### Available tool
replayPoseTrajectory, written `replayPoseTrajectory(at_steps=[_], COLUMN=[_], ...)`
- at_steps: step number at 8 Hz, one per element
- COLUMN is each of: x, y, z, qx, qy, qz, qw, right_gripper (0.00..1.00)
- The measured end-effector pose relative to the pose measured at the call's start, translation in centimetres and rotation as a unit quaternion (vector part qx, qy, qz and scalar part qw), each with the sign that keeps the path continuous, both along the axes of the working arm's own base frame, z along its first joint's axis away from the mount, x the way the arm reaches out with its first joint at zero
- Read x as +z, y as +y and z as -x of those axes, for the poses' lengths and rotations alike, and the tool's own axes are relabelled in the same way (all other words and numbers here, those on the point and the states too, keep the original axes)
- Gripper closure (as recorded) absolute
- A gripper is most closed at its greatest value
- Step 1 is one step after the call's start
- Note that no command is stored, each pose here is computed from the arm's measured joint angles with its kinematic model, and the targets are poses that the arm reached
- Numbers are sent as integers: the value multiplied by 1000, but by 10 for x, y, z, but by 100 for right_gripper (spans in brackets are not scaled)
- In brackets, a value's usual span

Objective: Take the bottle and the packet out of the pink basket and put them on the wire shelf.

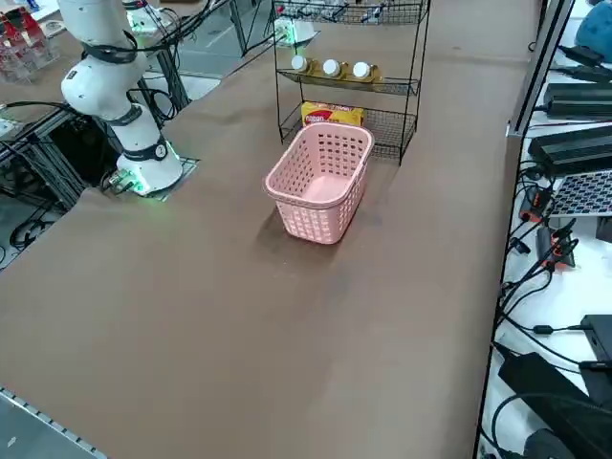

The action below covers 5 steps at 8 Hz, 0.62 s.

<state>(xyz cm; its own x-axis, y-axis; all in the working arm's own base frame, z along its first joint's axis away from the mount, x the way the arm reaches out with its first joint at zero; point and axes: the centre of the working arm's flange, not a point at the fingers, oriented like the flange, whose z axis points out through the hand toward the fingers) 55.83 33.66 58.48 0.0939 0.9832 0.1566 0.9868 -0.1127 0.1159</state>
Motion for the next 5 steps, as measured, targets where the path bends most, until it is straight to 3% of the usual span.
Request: replayPoseTrajectory(at_steps=[5], x=[55], y=[-94], z=[-4], qx=[-105], qy=[19], qz=[-19], qw=[994], right_gripper=[0])
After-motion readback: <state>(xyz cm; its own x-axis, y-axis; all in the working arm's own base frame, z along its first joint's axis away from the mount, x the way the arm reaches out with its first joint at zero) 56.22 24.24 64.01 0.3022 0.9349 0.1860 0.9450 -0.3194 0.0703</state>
